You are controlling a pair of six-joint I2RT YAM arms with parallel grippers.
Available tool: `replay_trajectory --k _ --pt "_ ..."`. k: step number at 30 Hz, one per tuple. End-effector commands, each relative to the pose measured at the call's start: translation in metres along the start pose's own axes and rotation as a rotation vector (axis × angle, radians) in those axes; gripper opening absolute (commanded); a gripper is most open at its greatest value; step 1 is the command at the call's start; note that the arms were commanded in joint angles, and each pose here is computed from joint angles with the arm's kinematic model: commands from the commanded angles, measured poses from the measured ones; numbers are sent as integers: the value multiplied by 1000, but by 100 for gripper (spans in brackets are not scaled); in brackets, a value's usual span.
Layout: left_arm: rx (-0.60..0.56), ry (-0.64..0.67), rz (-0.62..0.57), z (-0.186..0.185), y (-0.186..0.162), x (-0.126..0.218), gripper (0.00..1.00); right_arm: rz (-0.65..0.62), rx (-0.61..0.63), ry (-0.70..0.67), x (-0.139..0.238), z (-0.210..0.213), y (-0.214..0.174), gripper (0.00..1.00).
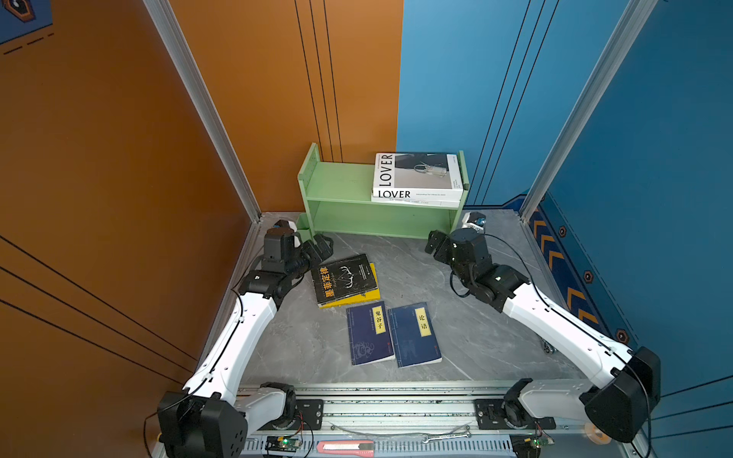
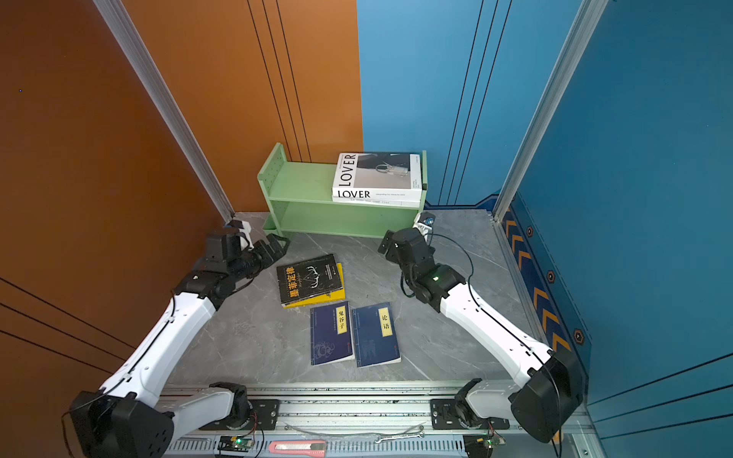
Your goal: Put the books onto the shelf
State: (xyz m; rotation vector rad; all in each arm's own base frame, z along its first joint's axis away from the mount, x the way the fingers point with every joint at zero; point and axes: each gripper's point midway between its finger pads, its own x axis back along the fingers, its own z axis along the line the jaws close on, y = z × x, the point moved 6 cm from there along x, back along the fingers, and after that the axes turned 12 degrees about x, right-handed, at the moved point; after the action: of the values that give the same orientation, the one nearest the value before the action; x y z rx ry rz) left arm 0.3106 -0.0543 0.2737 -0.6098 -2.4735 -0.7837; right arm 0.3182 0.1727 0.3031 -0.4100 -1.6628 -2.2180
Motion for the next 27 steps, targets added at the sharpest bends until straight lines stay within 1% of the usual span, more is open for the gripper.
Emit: replay_trajectory --k 1,4,5,9,12,14,15,21,27 --pt "48 111 65 45 -17 -11 98 -10 -116 -54 -13 4 -23 97" --pt "104 95 116 64 -24 -29 97 23 -146 -31 -30 12 -42 96" --pt "117 98 130 70 -25 -34 97 47 -138 9 -31 27 -51 96" --pt "138 162 170 91 -29 -49 96 126 -104 59 -58 54 -74 94" --pt "158 175 174 105 -30 -57 96 176 -68 89 -76 72 -92 91" --pt "179 175 183 113 -31 -63 96 205 -57 110 -87 81 -102 91" --pt "185 158 178 114 -28 -68 96 225 -50 126 -93 87 -107 90" --pt "223 149 228 125 -32 -88 95 344 16 160 -119 104 -136 91" --pt "226 146 248 127 -30 -97 95 409 19 179 -133 112 -156 91"
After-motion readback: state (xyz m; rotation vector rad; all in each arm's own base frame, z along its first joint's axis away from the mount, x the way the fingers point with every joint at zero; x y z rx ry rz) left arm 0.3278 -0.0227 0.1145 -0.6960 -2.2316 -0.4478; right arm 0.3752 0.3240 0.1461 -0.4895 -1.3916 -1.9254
